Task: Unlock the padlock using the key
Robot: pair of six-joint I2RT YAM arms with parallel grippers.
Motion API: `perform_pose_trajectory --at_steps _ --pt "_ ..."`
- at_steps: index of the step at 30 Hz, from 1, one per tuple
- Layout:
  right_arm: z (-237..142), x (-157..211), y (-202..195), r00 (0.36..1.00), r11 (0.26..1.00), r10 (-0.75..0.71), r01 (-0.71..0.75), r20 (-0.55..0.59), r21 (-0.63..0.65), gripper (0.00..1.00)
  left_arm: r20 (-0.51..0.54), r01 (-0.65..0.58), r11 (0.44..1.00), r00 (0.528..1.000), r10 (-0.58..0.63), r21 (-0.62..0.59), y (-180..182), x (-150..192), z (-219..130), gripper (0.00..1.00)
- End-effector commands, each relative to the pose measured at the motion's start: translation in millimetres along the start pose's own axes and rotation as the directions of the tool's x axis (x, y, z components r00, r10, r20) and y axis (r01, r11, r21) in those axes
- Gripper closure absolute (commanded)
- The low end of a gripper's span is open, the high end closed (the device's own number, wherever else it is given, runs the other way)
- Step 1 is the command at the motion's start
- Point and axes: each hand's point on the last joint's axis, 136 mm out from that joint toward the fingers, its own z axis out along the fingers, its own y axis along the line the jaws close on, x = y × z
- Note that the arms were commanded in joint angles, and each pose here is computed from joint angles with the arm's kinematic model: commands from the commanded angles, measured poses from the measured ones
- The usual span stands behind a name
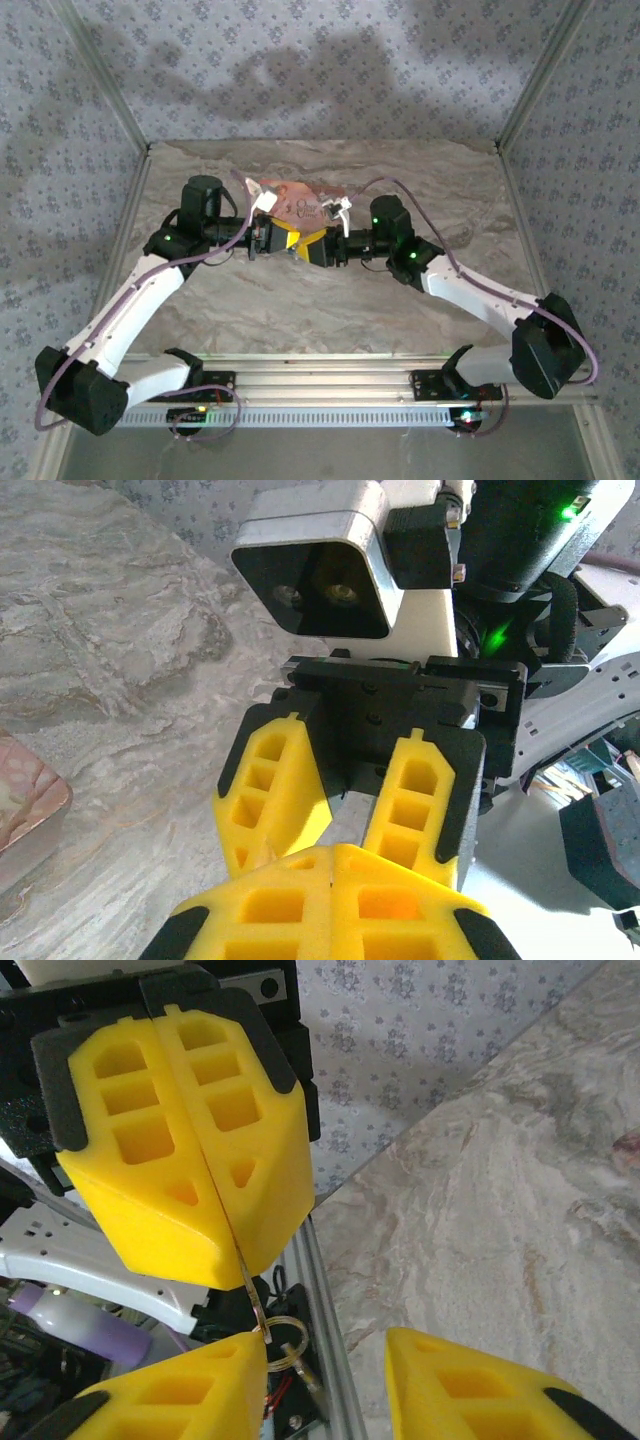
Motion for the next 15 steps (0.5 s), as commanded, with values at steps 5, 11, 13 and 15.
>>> perform_pose_trajectory --at_steps 5,11,13,15 --pt "3.6 -11.6 14.4 1.000 0.998 -0.020 0.020 -0.001 -0.066 0.84 0.013 -0.042 0.997 0.999 0.041 0.067 -14.0 -10.0 0.5 1.00" --pt "5.5 -12.8 16.3 1.000 0.996 -0.027 0.027 0.002 -0.084 1.00 0.008 -0.035 0.996 0.999 0.034 0.078 -15.0 -8.7 0.9 1.00" --pt "6.2 -12.6 16.7 1.000 0.995 -0.027 0.027 0.001 -0.093 1.00 0.007 -0.031 0.996 1.000 0.030 0.078 -14.1 -8.5 1.5 1.00" --pt "7.1 -12.8 17.3 1.000 0.994 -0.028 0.028 0.002 -0.103 1.00 0.007 -0.029 0.996 1.000 0.029 0.079 -14.0 -8.5 1.7 1.00"
